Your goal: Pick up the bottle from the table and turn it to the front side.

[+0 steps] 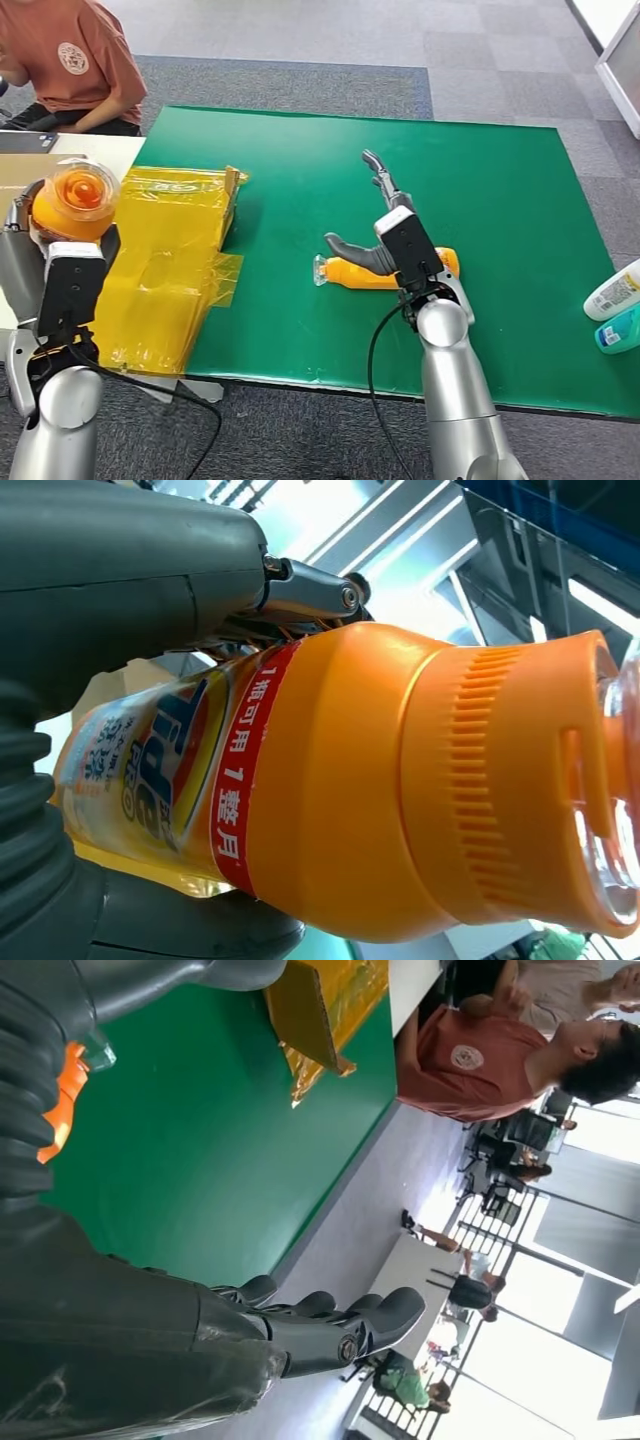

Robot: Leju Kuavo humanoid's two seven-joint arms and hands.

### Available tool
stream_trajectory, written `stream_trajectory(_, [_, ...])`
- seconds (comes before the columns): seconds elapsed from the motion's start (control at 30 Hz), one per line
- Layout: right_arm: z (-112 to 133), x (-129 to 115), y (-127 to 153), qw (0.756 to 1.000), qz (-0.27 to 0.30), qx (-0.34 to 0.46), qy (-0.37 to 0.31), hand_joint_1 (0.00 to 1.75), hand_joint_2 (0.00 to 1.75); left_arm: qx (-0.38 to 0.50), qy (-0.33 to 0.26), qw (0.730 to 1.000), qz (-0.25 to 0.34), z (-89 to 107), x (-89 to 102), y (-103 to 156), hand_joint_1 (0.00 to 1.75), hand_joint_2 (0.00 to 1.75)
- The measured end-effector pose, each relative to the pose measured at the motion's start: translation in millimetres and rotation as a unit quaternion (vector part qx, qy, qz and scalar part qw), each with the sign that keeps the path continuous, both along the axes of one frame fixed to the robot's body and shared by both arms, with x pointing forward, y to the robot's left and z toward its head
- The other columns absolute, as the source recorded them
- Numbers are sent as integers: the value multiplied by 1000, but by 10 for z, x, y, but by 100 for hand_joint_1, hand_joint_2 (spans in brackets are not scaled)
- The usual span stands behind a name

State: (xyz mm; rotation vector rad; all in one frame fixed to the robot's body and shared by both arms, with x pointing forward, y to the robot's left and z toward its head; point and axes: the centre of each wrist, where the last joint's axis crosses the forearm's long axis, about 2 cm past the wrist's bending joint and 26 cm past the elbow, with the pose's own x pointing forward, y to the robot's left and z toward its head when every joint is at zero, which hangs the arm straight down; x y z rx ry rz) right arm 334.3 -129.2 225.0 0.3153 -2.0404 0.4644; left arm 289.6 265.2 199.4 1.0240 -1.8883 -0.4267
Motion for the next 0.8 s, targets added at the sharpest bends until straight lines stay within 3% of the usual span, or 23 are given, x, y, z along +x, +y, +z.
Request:
stream_trajectory(0.2, [-16,-4,-41,1000,-8,7,2,0,175,40,24,998,34,-131,-15,39,175,175])
stream_trajectory(0.43, [-31,19,-115,999,-26,28,8,0,175,167,59,977,121,-739,-5,149,175,175])
stream_trajectory(0.63, [-11,58,-180,998,-40,40,6,0,175,220,143,957,124,-1117,32,313,175,175])
stream_trajectory(0.8, [-46,70,-224,998,-44,42,7,0,175,244,180,946,120,-1302,20,423,175,175])
